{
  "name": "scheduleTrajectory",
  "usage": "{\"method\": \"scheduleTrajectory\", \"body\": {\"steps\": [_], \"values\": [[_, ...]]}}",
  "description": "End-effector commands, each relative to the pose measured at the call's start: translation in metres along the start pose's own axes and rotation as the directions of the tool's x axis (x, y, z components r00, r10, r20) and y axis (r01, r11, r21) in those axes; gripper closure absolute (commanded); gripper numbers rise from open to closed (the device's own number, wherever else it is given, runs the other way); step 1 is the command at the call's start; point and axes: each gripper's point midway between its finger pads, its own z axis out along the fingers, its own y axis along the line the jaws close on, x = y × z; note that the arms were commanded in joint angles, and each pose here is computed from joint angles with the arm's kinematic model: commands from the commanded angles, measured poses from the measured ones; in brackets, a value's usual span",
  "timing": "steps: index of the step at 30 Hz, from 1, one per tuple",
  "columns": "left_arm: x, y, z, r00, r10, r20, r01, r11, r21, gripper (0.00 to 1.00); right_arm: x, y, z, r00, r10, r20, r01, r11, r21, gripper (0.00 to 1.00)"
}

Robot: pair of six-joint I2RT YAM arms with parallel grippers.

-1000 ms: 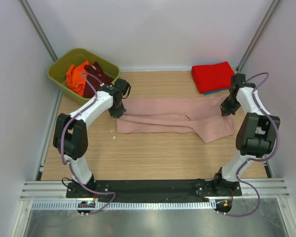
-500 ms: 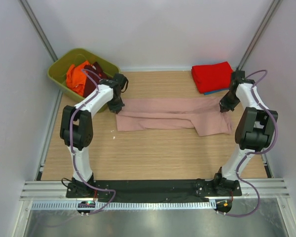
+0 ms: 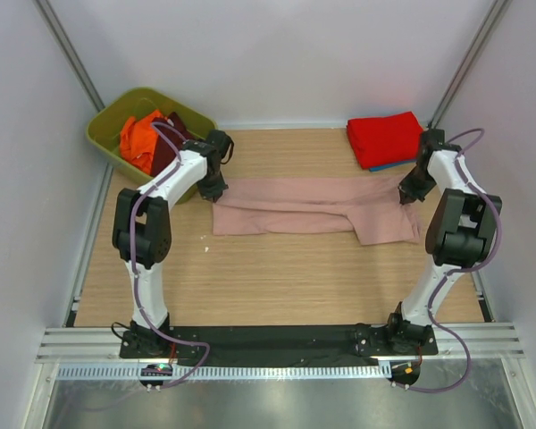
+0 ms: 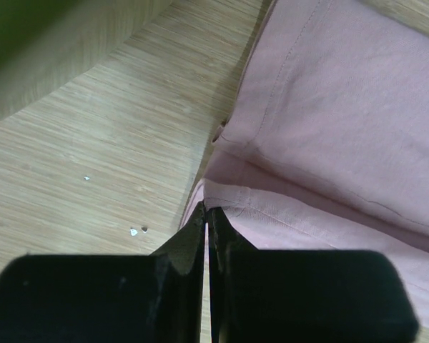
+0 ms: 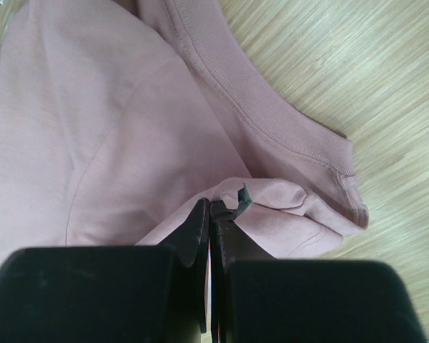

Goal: Fold and stack the t-shirts
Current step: Fold the tshirt

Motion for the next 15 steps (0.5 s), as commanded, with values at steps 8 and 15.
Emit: {"method": "scheduleTrajectory", "body": {"steps": [8, 15], "values": [[0.005, 0.009, 0.006, 0.998, 0.025, -0.049, -0.027, 0.998, -0.055, 0.61, -0.029, 0.022, 0.002, 0.998, 0.033, 0.058, -0.028, 0.997, -0.073, 0.80], [-0.006, 0.015, -0.039, 0.998, 0.047, 0.040, -0.046, 0.999, -0.022, 0.44, -0.048, 0.009, -0.031, 0.993, 0.005, 0.114, -0.005, 1.000, -0.002, 0.38]]}}
